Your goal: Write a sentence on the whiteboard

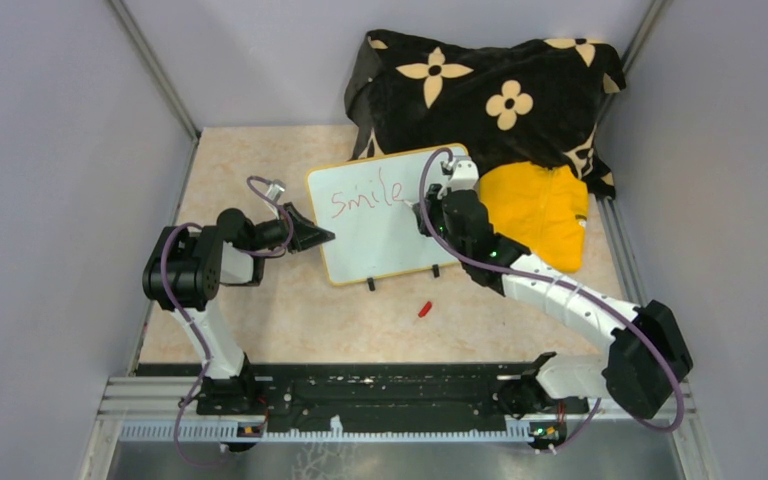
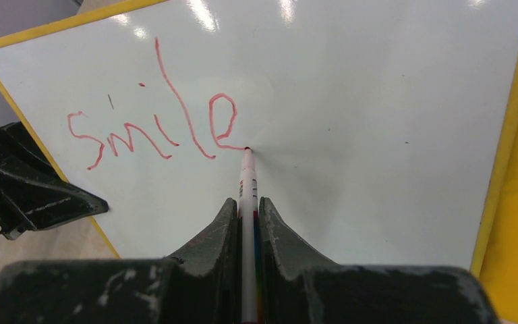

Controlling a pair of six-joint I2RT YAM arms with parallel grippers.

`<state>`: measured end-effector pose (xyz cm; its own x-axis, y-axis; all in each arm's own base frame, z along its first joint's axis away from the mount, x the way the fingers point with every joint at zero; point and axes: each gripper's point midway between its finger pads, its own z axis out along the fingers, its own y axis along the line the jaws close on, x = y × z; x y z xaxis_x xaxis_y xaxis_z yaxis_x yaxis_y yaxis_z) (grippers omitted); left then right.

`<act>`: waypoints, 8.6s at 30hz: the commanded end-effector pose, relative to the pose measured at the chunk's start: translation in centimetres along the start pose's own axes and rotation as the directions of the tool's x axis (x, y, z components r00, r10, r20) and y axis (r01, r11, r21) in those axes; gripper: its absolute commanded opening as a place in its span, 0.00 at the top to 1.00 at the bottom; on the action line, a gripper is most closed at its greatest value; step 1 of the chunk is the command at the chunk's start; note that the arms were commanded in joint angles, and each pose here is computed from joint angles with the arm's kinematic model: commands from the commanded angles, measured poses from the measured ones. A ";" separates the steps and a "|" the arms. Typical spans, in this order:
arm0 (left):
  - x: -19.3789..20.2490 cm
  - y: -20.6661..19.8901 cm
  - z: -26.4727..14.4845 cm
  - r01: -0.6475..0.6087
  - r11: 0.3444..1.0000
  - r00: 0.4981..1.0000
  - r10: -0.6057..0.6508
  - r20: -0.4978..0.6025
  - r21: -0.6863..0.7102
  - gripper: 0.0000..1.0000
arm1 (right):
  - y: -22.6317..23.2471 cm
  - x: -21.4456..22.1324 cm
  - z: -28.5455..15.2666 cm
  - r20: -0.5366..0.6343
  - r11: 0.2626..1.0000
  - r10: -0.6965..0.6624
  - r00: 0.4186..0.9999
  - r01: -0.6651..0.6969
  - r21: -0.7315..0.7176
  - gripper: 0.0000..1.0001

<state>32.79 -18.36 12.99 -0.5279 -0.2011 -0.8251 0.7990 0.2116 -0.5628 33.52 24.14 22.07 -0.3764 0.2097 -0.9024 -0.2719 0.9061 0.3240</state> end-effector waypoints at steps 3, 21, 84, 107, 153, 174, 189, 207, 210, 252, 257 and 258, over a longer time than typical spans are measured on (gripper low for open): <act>0.3 0.4 0.1 -0.026 1.000 1.000 0.026 -0.012 -0.005 1.00 | -2.1 -2.1 -0.5 0.064 0.995 -0.008 0.998 0.001 0.101 1.00; 0.2 0.5 0.1 -0.027 1.000 1.000 0.027 -0.010 -0.009 1.00 | -0.6 -3.6 -2.7 0.139 1.000 0.006 0.990 -0.003 -0.021 1.00; 0.4 0.7 0.2 -0.022 1.000 1.000 0.022 -0.016 -0.014 1.00 | 8.1 4.0 -5.7 0.095 0.951 -0.271 0.958 0.282 -0.129 1.00; 0.7 1.0 0.1 -0.011 1.000 1.000 0.010 -0.022 -0.020 1.00 | 10.9 6.7 -2.5 0.085 0.942 -0.273 0.958 0.284 -0.177 1.00; 0.7 1.2 0.1 -0.001 1.000 1.000 0.001 -0.016 -0.029 1.00 | 12.1 9.1 -0.3 0.010 0.948 -0.279 0.960 0.278 -0.156 1.00; 0.6 1.1 0.2 0.001 1.000 1.000 -0.001 -0.015 -0.028 1.00 | 12.1 11.7 0.5 -0.067 0.929 -0.341 0.938 0.326 -0.175 1.00; 0.6 1.1 0.2 0.003 1.000 1.000 -0.004 -0.017 -0.028 1.00 | 8.2 12.8 -0.7 -0.109 0.941 -0.335 0.936 0.327 -0.086 1.00; 0.9 1.2 0.3 0.006 1.000 1.000 -0.007 -0.026 -0.029 1.00 | 10.3 13.8 -0.5 -0.122 0.939 -0.312 0.942 0.287 -0.188 1.00; 0.8 1.2 0.4 0.005 1.000 1.000 -0.006 -0.026 -0.028 1.00 | 11.1 13.7 -0.3 -0.121 0.937 -0.311 0.943 0.282 -0.207 1.00; 0.9 1.3 0.3 0.005 1.000 1.000 -0.006 -0.028 -0.031 1.00 | 11.0 6.0 -0.3 0.007 0.956 -0.232 0.973 0.229 -0.186 1.00; 1.0 1.3 0.4 0.007 1.000 1.000 -0.008 -0.030 -0.030 1.00 | 10.0 6.7 0.4 -0.019 0.963 -0.218 0.976 0.212 -0.164 1.00; 1.0 1.3 0.4 0.007 1.000 1.000 -0.008 -0.031 -0.031 1.00 | 9.8 6.9 0.5 -0.025 0.963 -0.221 0.975 0.215 -0.161 1.00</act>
<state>33.06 -18.39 12.67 -0.5327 -0.1819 -0.8265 0.7980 0.2172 -0.5622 27.50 34.02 16.76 -0.3475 -0.0770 -0.9345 -0.4969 0.8603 0.1139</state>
